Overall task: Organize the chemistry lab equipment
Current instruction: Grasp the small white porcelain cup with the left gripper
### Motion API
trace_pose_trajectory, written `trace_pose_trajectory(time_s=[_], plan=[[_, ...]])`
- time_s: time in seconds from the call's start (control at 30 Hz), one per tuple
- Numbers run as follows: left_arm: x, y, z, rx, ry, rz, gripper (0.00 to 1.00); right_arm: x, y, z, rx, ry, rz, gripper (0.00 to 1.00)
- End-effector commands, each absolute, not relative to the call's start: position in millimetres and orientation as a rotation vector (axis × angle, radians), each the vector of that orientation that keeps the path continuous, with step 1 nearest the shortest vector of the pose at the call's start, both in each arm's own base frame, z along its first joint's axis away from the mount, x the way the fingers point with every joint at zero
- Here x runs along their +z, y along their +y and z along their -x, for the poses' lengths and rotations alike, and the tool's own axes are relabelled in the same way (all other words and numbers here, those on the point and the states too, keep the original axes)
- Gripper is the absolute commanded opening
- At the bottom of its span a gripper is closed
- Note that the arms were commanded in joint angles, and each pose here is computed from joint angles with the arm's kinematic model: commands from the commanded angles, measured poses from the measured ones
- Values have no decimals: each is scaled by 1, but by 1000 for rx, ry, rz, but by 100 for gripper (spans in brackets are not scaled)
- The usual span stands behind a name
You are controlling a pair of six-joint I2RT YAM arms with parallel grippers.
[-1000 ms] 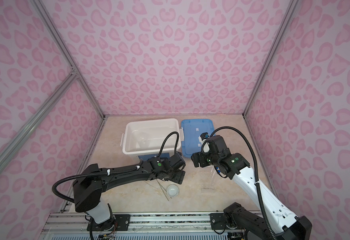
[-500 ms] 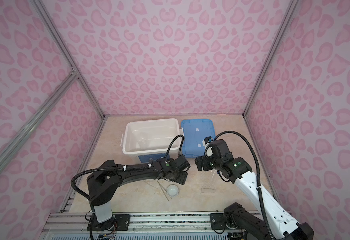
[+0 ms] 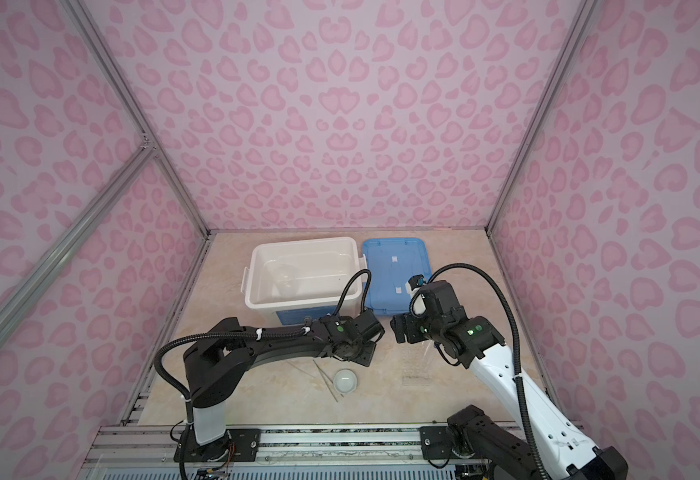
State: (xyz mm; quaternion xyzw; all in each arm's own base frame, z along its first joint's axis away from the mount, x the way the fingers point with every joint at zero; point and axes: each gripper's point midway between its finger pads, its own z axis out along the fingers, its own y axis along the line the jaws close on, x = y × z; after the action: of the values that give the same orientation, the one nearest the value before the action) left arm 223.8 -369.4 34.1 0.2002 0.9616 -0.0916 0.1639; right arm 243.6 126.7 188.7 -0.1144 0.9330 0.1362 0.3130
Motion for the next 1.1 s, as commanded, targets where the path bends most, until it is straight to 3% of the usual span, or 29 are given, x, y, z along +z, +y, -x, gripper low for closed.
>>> trace_pose_trajectory(time_s=[0.0,0.6,0.93,1.07], plan=[[31,-370,-227,-242,2741,-563,55,187,125,-244,347,2455,300,93],[56,-369,-225,-295,2713,-538,37,195,125,-242,372,2430,287,92],[157,-346,-222,-387,2581,-506,27,244,139,-243,492,2287,314,92],[211,-327,-228,-414,2508,-471,28,264,149,-247,551,2229,345,92]])
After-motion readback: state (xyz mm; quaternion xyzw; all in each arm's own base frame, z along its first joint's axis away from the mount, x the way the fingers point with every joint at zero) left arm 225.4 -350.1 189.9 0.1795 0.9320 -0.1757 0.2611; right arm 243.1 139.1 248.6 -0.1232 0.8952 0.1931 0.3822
